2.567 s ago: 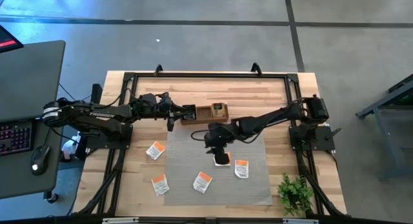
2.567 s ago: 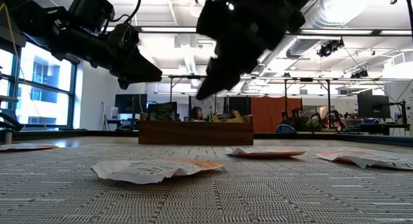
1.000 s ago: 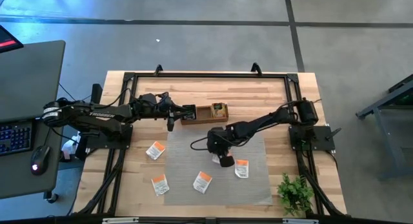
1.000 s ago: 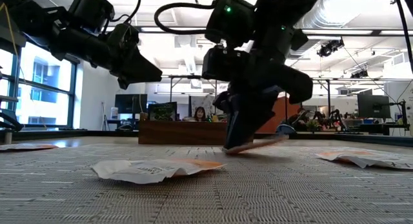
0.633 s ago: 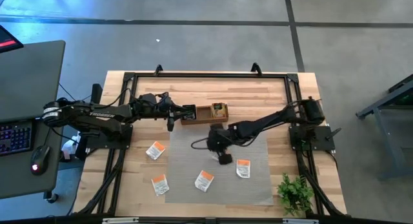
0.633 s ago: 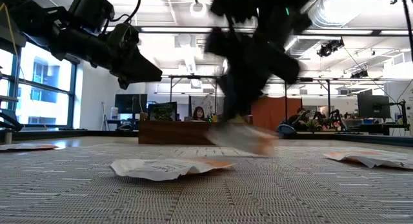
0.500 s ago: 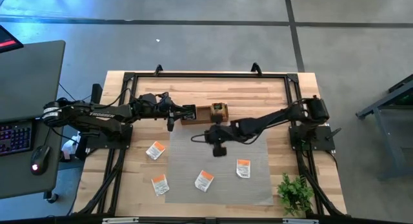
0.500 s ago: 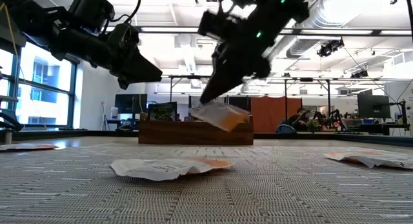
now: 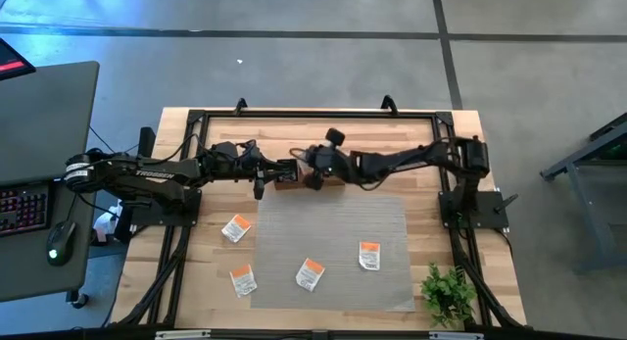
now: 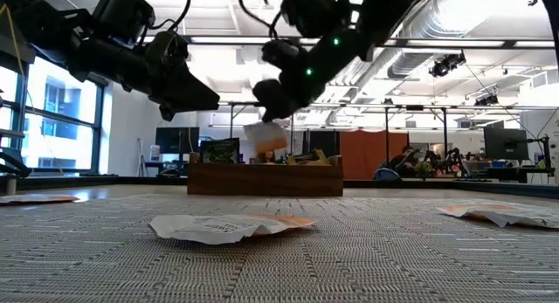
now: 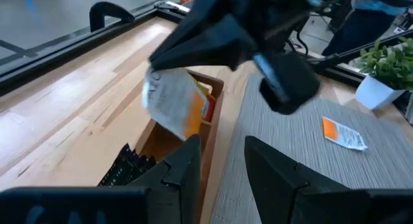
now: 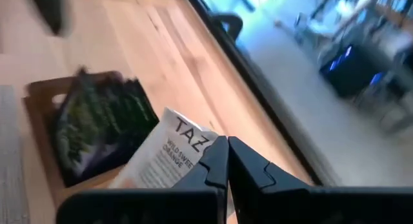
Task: Pick & Place Tea
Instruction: Put the white tea bag into the middle section of the wooden organizer
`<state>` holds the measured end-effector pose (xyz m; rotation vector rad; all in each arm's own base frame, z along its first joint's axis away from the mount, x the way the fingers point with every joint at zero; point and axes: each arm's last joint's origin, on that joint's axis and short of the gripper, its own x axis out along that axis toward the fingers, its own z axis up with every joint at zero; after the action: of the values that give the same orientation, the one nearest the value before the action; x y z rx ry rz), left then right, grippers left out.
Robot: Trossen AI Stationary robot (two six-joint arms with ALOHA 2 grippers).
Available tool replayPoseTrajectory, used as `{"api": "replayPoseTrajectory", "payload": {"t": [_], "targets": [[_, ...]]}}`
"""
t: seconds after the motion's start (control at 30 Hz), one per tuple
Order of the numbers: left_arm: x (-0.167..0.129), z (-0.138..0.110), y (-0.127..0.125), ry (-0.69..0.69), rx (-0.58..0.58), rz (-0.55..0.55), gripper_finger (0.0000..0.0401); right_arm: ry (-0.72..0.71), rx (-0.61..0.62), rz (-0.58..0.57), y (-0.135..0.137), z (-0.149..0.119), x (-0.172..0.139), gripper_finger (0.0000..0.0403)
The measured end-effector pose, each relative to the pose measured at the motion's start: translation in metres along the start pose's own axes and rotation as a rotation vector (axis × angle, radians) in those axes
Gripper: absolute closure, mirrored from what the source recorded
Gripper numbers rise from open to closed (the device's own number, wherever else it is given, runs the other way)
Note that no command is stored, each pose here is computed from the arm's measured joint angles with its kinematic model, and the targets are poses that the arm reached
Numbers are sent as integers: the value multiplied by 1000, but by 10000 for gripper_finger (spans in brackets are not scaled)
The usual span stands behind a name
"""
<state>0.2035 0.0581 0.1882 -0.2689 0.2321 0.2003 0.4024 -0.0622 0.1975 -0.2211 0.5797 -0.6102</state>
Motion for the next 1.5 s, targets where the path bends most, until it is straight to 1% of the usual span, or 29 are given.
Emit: {"api": "replayPoseTrajectory", "payload": {"t": [0.07,0.17,0.27,0.5,0.63,0.8,0.9,0.97,1.07,1.27,1.4,1.5], "targets": [[0,0,0,1,0,1,281,20,50,14,-4,-5,7,402],[0,0,0,1,0,0,281,19,66,36,-1,-11,18,402],[0,0,0,1,2,0,281,-6,64,27,5,-16,26,402],[0,0,0,2,3,0,281,-9,88,25,6,-19,31,389],[0,0,0,2,3,0,281,-6,55,27,7,-19,30,367],[0,0,0,2,2,0,281,-3,32,46,12,-19,27,325],[0,0,0,3,2,0,281,-24,-15,81,18,-14,19,300],[0,0,0,3,2,0,281,-47,-24,103,24,-9,11,287],[0,-1,0,9,2,2,281,-90,-32,166,35,3,-8,271],[0,-1,0,15,1,-9,281,-161,-81,394,67,15,-49,261],[0,-4,-1,49,-35,-53,281,-172,-123,553,88,14,-68,264],[0,-9,-1,127,-69,-78,281,-137,-174,619,98,8,-76,264]]}}
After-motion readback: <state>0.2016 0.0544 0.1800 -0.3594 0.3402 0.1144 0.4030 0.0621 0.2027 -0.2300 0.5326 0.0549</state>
